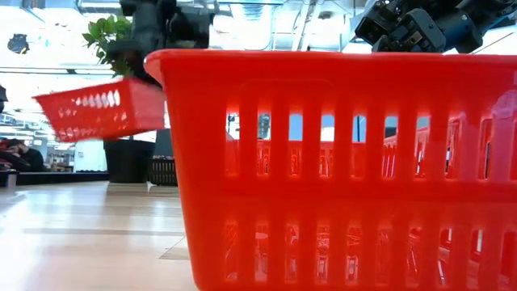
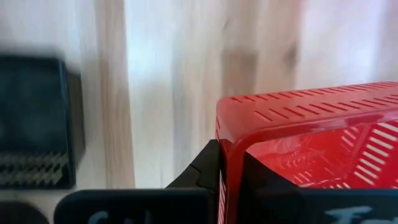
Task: Stack baskets by color
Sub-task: Stack the top left red bin on top of the top right red bin
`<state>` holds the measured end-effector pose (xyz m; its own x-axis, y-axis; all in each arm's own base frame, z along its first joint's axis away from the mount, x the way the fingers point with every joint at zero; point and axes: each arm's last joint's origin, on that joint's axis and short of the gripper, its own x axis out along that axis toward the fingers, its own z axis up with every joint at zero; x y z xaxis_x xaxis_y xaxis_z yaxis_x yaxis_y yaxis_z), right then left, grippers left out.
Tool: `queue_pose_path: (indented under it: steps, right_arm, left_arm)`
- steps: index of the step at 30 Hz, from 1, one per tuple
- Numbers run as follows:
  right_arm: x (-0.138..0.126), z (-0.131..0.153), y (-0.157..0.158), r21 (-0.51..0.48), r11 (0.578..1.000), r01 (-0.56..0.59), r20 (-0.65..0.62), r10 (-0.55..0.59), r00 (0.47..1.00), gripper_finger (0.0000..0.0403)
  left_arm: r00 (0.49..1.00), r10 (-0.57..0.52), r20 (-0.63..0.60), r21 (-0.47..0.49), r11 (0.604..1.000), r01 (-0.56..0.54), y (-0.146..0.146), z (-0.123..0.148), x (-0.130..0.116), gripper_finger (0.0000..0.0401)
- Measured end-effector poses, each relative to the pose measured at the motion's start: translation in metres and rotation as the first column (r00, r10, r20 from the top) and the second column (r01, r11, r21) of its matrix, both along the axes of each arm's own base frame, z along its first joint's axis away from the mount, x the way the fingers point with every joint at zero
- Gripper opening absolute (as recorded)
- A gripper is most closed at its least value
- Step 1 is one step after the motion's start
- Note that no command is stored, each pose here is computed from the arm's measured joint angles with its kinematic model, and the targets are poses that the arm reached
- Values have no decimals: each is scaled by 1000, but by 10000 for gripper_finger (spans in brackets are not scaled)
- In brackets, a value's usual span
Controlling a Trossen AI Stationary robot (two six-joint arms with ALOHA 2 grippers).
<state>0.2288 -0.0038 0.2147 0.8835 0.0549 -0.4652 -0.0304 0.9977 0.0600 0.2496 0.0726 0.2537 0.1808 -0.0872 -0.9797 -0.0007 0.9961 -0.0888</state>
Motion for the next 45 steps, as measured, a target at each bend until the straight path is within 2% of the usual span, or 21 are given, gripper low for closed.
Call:
queue_pose_path:
  steps: [6, 9, 12, 17, 27, 30, 34, 37, 42, 45]
  right_arm:
    - [0, 0, 0, 0, 1000, 0, 0, 0, 1000, 191]
    - [0, 0, 0, 0, 1000, 0, 0, 0, 1000, 191]
    - [0, 0, 0, 0, 1000, 0, 1, 0, 1000, 191]
    - [0, 0, 0, 7, 1000, 4, 1, -4, 1000, 191]
    - [-2, 3, 0, 46, 999, 25, -26, -24, 999, 191]
    - [-5, 15, 0, 46, 999, 28, -76, -24, 997, 191]
    - [-13, 32, 0, 48, 998, 32, -133, -26, 991, 191]
    - [-22, 41, 0, 34, 998, 46, -146, -40, 988, 191]
    - [-44, 53, -6, -38, 985, 168, -121, -172, 978, 191]
    - [-54, 61, -9, -50, 976, 212, -72, -216, 974, 191]
  left_arm:
    - [976, -144, 160, 61, 989, 136, -21, 30, 21, 0]
    - [948, -241, 208, 139, 967, 215, -30, 39, 29, 0]
    - [907, -345, 241, 226, 929, 293, -36, 45, 35, 0]
    - [803, -523, 285, 360, 835, 416, -38, 57, 44, 0]
    - [646, -682, 342, 538, 706, 460, -37, 88, 55, 0]
    - [558, -754, 347, 611, 633, 475, -37, 93, 61, 0]
    - [427, -851, 305, 716, 501, 486, -41, 99, 66, 0]
    - [357, -890, 283, 768, 434, 471, -47, 103, 71, 0]
    - [291, -930, 225, 799, 347, 490, -53, 103, 92, 0]
    - [294, -944, 150, 770, 298, 565, -55, 99, 113, 0]
